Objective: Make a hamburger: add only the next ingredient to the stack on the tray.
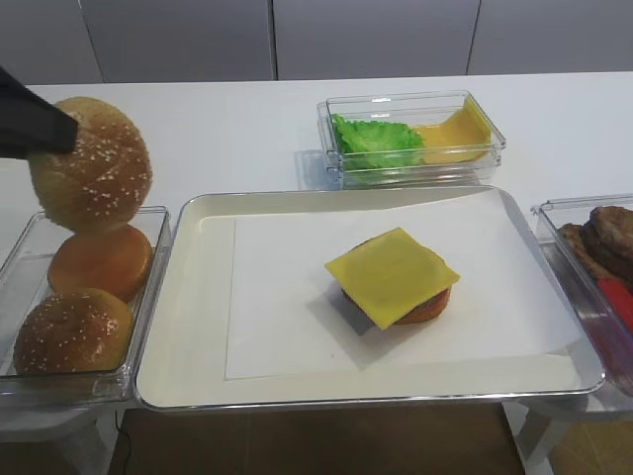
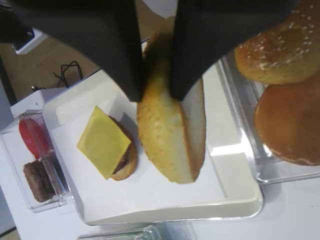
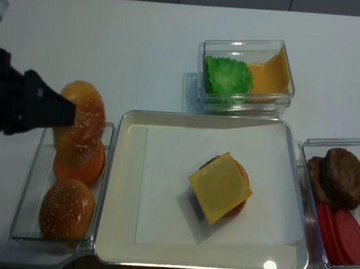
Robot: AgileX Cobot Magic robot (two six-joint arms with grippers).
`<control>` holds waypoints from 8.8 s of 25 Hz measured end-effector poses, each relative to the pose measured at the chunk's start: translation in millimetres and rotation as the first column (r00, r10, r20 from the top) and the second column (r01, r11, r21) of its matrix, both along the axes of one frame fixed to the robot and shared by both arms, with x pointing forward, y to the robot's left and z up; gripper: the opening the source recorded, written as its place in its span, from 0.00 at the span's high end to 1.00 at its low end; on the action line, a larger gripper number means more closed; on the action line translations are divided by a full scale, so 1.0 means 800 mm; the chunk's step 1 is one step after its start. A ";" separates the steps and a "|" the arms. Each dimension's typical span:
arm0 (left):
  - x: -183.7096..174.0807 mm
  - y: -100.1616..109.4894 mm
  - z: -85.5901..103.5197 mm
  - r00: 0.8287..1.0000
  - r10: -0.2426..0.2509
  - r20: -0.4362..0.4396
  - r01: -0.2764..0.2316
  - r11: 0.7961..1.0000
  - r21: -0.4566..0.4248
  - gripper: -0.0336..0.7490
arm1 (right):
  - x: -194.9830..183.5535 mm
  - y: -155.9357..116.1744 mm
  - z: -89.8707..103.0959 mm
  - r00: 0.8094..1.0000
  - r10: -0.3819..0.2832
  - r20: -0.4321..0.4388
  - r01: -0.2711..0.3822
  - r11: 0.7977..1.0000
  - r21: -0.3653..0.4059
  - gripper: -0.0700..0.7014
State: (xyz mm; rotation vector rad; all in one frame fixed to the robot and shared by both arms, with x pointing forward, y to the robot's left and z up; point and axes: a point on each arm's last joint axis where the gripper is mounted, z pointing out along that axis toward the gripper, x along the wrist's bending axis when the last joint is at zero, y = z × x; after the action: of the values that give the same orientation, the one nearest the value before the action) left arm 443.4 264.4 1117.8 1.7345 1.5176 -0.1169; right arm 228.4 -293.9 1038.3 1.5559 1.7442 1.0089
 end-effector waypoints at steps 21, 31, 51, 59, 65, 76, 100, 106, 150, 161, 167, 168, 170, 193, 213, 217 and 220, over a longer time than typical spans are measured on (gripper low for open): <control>0.037 -0.176 -0.051 0.982 -0.187 -0.026 0.178 0.961 -0.210 0.80 | 0.000 0.000 0.000 1.000 0.000 0.000 0.000 1.000 0.000 0.92; 0.065 -0.217 -0.080 0.985 -0.160 -0.067 0.116 0.895 -0.430 0.80 | 0.000 0.000 0.000 1.000 0.000 0.000 0.000 1.000 0.000 0.92; 0.081 -0.243 -0.128 0.969 -0.168 -0.181 0.062 0.876 -0.478 0.81 | 0.000 0.000 0.000 1.000 0.000 0.000 0.000 1.000 0.000 0.92; 0.082 -0.244 -0.132 0.968 -0.169 -0.187 0.062 0.878 -0.475 0.81 | 0.000 0.000 0.000 1.000 0.000 0.000 0.000 1.000 0.000 0.92; 0.080 -0.244 -0.132 0.966 -0.181 -0.184 0.076 0.881 -0.468 0.81 | 0.000 0.000 0.000 1.000 0.000 0.000 0.000 1.000 0.000 0.91; 0.081 -0.243 -0.135 0.968 -0.176 -0.181 0.079 0.891 -0.447 0.81 | 0.000 0.000 0.000 1.000 0.000 0.000 0.000 1.000 0.000 0.92; 0.076 -0.240 -0.143 0.962 -0.179 -0.205 0.076 0.901 -0.427 0.71 | 0.000 0.000 0.000 1.000 0.000 0.000 0.000 1.000 0.000 0.92; 0.076 -0.239 -0.146 0.964 -0.177 -0.199 0.083 0.910 -0.406 0.61 | 0.000 0.000 0.000 1.000 0.000 0.000 0.000 1.000 0.000 0.92; 0.083 -0.227 -0.147 0.965 -0.156 -0.210 0.056 0.908 -0.415 0.32 | 0.000 0.000 0.000 1.000 0.000 0.000 0.000 1.000 0.000 0.92; 0.080 -0.231 -0.148 0.964 -0.164 -0.211 0.065 0.910 -0.410 0.32 | 0.000 0.000 0.000 1.000 0.000 0.000 0.000 1.000 0.000 0.92; 0.080 -0.231 -0.148 0.964 -0.165 -0.210 0.067 0.910 -0.409 0.32 | 0.000 0.000 0.000 1.000 0.000 0.000 0.000 1.000 0.000 0.92; 0.080 -0.231 -0.148 0.964 -0.165 -0.209 0.069 0.912 -0.405 0.32 | 0.000 0.000 0.000 1.000 0.000 0.000 0.000 1.000 0.000 0.92; 0.080 -0.230 -0.150 0.965 -0.164 -0.204 0.074 0.920 -0.386 0.32 | 0.000 0.000 0.000 1.000 0.000 0.000 0.000 1.000 0.000 0.92; 0.047 -0.084 -0.072 0.995 -0.009 -0.097 0.024 0.987 0.158 0.32 | 0.000 0.000 0.000 1.000 0.000 0.000 0.000 1.000 0.000 0.92; -0.090 0.022 0.019 0.970 0.212 0.118 -0.242 0.832 0.499 0.32 | 0.000 0.000 0.000 1.000 0.000 0.000 0.000 1.000 0.000 0.92; -0.122 0.030 0.024 0.963 0.218 0.160 -0.269 0.818 0.507 0.32 | 0.000 0.000 0.000 1.000 0.000 0.000 0.000 1.000 0.000 0.92; -0.145 0.034 0.018 0.958 0.222 0.182 -0.285 0.815 0.504 0.32 | 0.000 0.000 0.000 1.000 0.000 0.000 0.000 1.000 0.000 0.92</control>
State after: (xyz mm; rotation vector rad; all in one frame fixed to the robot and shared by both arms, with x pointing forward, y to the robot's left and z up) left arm 327.5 292.0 1132.4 1.8812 1.7880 0.5856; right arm 228.4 -293.9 1038.3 1.5559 1.7442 1.0089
